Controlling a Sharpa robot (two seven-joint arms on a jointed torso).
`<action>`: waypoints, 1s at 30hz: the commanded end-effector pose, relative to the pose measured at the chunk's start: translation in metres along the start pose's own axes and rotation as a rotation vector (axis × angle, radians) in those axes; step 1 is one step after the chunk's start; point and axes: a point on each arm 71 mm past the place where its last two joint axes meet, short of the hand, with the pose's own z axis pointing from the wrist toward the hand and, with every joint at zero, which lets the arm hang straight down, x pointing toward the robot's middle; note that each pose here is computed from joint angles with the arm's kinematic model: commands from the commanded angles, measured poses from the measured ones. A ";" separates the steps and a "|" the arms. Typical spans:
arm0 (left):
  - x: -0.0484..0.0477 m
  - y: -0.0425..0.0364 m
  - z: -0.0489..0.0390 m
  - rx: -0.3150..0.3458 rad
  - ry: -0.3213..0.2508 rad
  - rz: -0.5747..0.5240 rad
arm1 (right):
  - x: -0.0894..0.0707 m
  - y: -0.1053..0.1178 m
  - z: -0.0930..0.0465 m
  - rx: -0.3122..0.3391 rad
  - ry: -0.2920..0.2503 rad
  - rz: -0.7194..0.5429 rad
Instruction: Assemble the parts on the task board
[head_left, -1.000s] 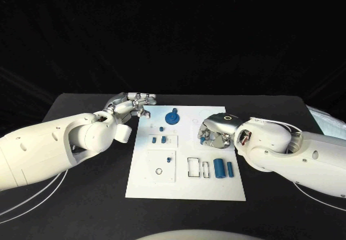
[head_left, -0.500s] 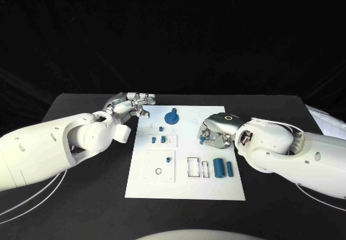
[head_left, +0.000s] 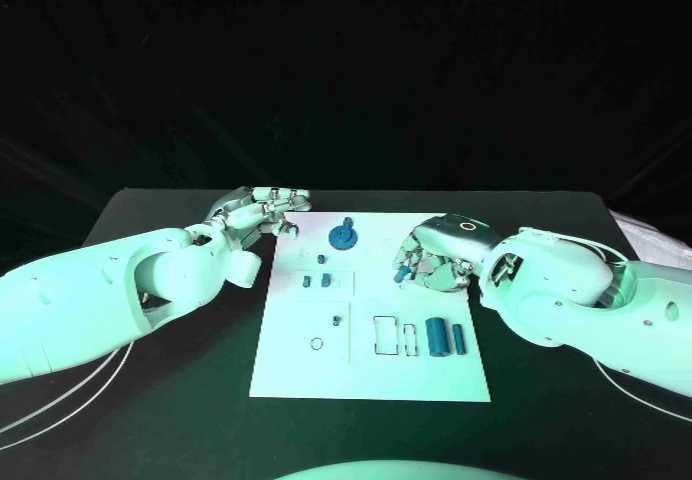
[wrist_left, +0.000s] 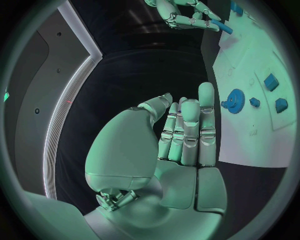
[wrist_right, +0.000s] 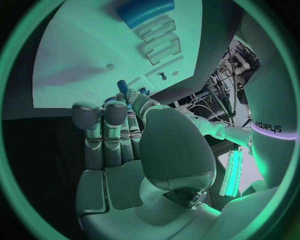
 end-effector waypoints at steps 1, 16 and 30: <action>0.0025 -0.0001 0.0001 0.004 0.024 -0.003 | -0.003 0.010 0.000 -0.033 -0.015 0.067; 0.0055 0.0007 0.0012 0.004 0.033 -0.007 | 0.024 0.072 0.022 -0.220 0.023 0.158; 0.0077 0.0010 0.0021 0.003 0.040 -0.009 | 0.065 0.093 0.037 -0.270 0.094 0.199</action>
